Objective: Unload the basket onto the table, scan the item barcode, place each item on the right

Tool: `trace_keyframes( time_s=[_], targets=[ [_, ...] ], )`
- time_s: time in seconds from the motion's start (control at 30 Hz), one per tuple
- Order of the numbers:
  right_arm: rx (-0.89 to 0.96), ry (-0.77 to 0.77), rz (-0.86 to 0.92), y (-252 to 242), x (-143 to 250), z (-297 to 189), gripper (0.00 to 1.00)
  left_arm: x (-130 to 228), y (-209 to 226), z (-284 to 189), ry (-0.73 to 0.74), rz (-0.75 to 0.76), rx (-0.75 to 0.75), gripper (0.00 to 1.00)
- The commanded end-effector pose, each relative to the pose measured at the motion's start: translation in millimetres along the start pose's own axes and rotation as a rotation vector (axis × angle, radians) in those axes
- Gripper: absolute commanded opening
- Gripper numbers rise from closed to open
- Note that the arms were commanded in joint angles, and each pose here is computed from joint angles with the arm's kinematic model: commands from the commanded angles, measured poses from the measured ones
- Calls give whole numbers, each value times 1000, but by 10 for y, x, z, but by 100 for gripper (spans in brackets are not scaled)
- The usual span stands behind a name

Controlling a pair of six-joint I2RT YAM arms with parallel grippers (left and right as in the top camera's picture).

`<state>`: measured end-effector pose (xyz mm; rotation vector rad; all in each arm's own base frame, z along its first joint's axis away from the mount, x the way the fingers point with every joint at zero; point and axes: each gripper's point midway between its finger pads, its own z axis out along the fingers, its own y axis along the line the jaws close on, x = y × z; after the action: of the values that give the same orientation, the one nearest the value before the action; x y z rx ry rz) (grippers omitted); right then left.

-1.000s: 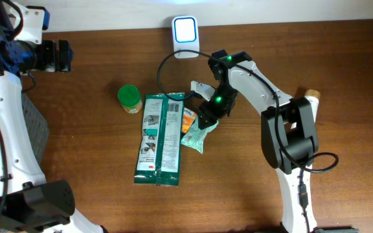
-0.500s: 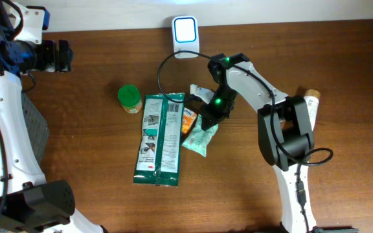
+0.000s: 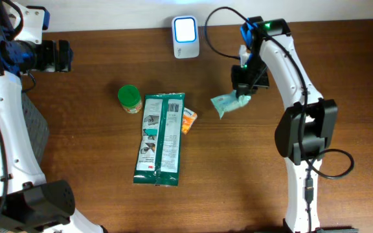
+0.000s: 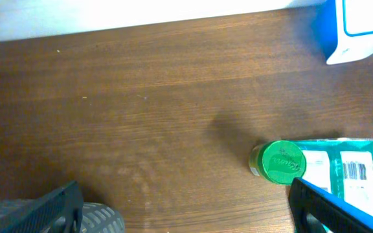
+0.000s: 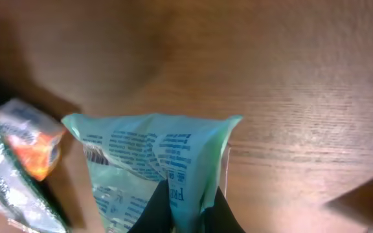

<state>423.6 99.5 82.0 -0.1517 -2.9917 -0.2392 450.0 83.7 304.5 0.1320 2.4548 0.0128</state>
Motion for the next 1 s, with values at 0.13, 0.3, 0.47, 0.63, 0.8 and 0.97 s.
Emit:
trace_keyframes(
  time_s=[0.13,0.3,0.47,0.63,0.8,0.97],
  targets=[
    [-17,16,103,53,44,382,35,-33,-1,-60,-17,17,-2,99],
    [-88,9,-80,-79,4,99,74,-33,-1,-60,-17,17,-2,99],
    [-202,53,-287,-200,72,169,70,-32,1,-61,-17,17,-3,99],
    [-351,99,-340,-200,106,422,62,-32,1,-61,-17,17,-3,99],
    [-384,110,-340,-205,133,590,55,-33,-1,-60,-17,17,-2,99],
    [-454,102,-332,-123,153,708,31,-32,1,-61,-17,17,-3,99]
  ],
)
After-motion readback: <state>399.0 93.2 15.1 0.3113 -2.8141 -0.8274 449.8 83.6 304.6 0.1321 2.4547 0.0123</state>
